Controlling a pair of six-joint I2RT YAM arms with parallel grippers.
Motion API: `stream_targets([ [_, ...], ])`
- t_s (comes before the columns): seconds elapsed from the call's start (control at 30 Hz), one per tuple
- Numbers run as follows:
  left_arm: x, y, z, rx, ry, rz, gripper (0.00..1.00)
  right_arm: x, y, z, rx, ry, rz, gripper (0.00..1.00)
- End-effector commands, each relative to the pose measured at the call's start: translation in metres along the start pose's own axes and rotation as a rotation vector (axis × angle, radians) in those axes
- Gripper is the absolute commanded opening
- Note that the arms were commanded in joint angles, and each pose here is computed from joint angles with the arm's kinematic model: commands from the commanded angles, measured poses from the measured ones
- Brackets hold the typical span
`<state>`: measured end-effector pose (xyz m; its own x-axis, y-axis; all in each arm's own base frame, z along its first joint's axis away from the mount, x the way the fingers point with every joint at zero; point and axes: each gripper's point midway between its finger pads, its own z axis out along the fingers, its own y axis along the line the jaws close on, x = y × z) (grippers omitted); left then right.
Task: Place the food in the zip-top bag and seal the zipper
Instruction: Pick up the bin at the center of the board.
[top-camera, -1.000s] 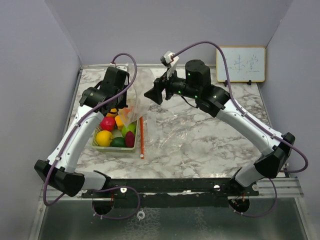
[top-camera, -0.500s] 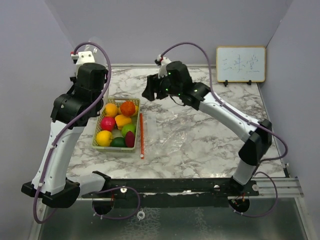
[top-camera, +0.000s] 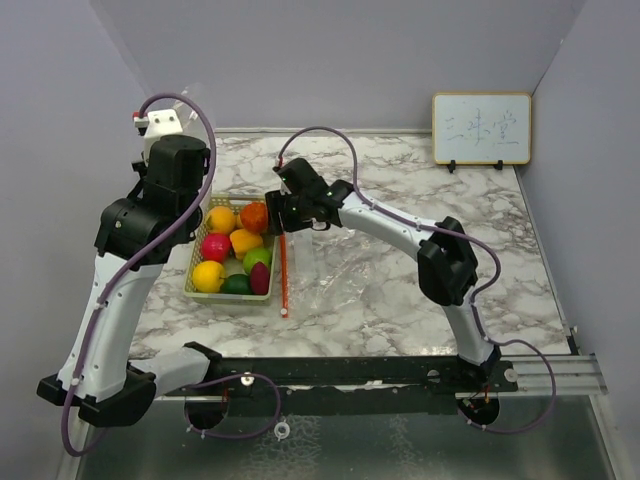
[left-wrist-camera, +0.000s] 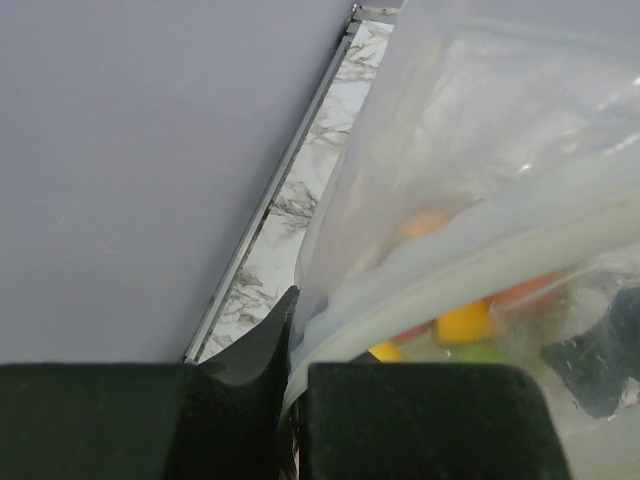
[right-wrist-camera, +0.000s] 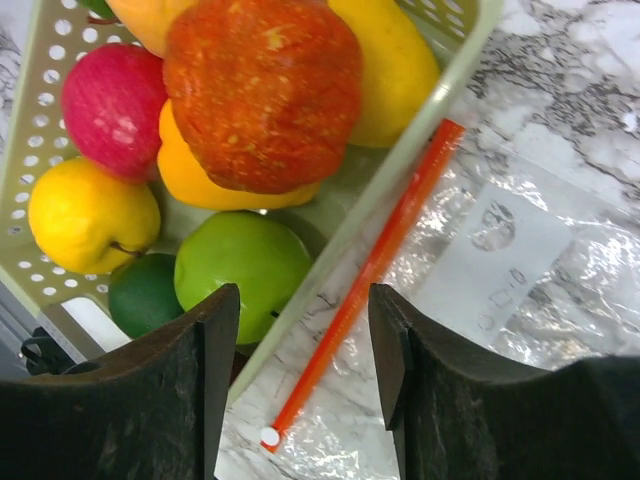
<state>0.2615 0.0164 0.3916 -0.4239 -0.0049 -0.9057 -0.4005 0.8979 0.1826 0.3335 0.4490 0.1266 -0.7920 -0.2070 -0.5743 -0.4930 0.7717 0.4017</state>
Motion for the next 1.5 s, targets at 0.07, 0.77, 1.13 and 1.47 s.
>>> stream_targets([
  [0.07,0.001,0.016,-0.009,-0.019,-0.024,-0.021,0.00,0.018,0.008,0.026,0.033,0.064,0.020,0.50],
  [0.77,-0.008,0.020,-0.015,0.001,-0.077,-0.048,0.00,-0.018,0.022,0.038,0.079,-0.044,0.006,0.02],
  [1.13,-0.026,0.017,-0.017,0.010,-0.125,-0.097,0.00,-0.100,0.011,-0.043,0.008,-0.173,0.142,0.02],
  [1.47,-0.052,-0.065,0.020,0.162,-0.070,-0.110,0.00,-0.137,-0.186,-0.169,0.220,-0.340,0.275,0.02],
])
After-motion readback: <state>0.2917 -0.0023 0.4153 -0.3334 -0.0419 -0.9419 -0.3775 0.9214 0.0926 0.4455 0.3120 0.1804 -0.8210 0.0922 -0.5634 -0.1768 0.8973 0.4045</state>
